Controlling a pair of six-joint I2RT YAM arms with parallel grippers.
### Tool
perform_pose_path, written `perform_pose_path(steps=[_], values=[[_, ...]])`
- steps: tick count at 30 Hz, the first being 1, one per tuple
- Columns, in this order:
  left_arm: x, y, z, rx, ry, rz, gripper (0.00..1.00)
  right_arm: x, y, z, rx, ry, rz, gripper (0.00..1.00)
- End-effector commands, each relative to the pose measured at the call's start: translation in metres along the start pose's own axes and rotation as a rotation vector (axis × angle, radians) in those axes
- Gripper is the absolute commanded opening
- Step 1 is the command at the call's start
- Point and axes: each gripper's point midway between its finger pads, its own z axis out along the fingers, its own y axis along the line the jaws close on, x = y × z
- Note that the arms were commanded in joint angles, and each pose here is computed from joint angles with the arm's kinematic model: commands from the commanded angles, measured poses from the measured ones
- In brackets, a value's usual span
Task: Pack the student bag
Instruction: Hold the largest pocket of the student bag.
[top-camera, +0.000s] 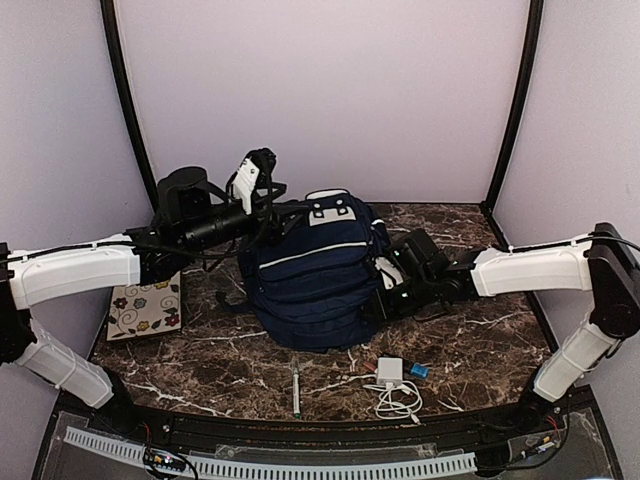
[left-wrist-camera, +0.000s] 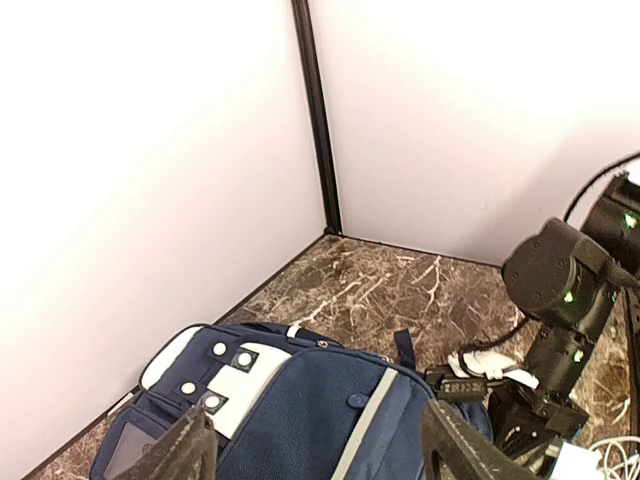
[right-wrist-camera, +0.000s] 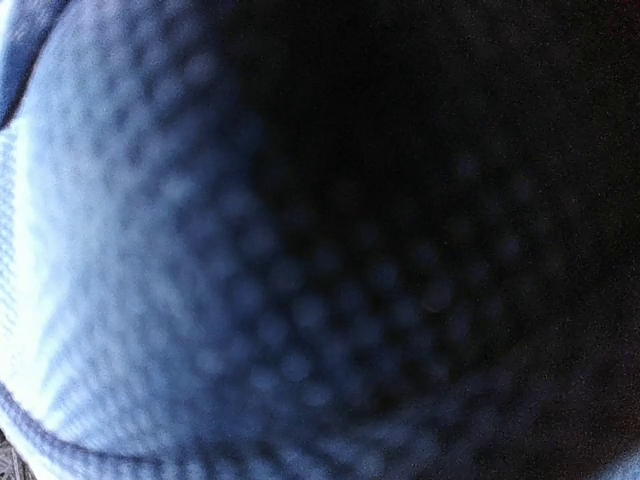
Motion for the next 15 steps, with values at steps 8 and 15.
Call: perform_pose_path(steps=[8, 15], values=[[0.061, -0.081, -0.02, 0.347, 0.218, 0.198, 0.43, -0.026, 0.026, -0.018, -0.067, -0.092, -0.072, 0.0], [0.116, -0.148, -0.041, 0.481, 0.269, 0.474, 0.47, -0.026, 0.038, -0.019, -0.139, -0.088, -0.057, 0.0]])
